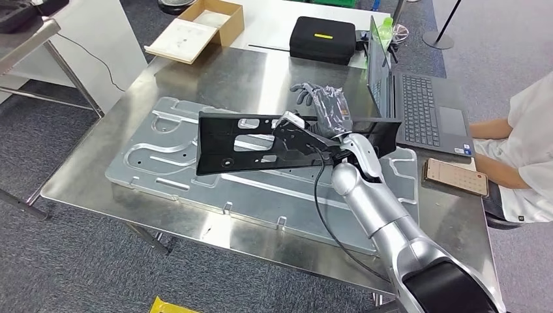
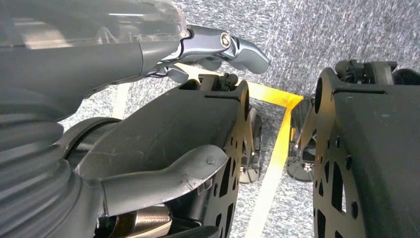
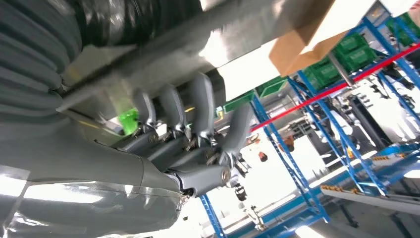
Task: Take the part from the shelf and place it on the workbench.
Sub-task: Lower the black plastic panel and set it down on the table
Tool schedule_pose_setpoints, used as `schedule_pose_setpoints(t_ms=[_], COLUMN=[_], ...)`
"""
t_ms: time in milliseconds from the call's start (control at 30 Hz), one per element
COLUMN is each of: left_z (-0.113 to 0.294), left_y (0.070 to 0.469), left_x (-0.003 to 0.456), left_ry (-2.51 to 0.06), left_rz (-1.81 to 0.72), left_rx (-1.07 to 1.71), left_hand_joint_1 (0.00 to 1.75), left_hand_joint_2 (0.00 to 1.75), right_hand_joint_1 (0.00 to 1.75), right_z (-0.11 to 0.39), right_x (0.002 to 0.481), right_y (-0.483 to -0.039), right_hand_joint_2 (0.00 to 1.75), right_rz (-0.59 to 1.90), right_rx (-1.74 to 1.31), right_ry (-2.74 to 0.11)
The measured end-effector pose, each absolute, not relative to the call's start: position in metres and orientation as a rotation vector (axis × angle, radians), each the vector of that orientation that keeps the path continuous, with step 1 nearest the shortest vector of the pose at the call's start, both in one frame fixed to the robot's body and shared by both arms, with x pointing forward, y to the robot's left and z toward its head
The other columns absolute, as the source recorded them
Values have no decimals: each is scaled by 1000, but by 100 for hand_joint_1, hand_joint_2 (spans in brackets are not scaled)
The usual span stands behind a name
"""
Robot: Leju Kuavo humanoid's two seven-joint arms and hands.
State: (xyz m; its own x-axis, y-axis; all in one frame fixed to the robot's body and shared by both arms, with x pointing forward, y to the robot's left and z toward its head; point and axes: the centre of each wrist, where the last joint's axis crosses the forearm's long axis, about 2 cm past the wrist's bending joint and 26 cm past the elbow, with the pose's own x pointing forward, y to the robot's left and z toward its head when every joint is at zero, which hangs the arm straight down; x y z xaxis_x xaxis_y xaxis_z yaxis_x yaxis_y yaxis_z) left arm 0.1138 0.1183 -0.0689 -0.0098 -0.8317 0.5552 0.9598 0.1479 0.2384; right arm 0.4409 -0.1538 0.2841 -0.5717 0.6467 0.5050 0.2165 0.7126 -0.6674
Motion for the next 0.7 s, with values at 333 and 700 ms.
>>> schedule_pose_setpoints(t_ms=[333,700], left_z=[-69,-69], left_y=[119,118], left_x=[114,112], left_ry=[-683,-685], left_rz=[-1434,-1437], left_rx=[-250,-263], left_hand_joint_1=[0,0], left_hand_joint_2=[44,0], right_hand_joint_1=[0,0], right_z=[276,272], right_x=[443,447], right_y=[-154,-157], right_hand_joint_2=[175,175], right_rz=[728,745], right_rx=[-657,-661], right_ry=[-2087,-2040])
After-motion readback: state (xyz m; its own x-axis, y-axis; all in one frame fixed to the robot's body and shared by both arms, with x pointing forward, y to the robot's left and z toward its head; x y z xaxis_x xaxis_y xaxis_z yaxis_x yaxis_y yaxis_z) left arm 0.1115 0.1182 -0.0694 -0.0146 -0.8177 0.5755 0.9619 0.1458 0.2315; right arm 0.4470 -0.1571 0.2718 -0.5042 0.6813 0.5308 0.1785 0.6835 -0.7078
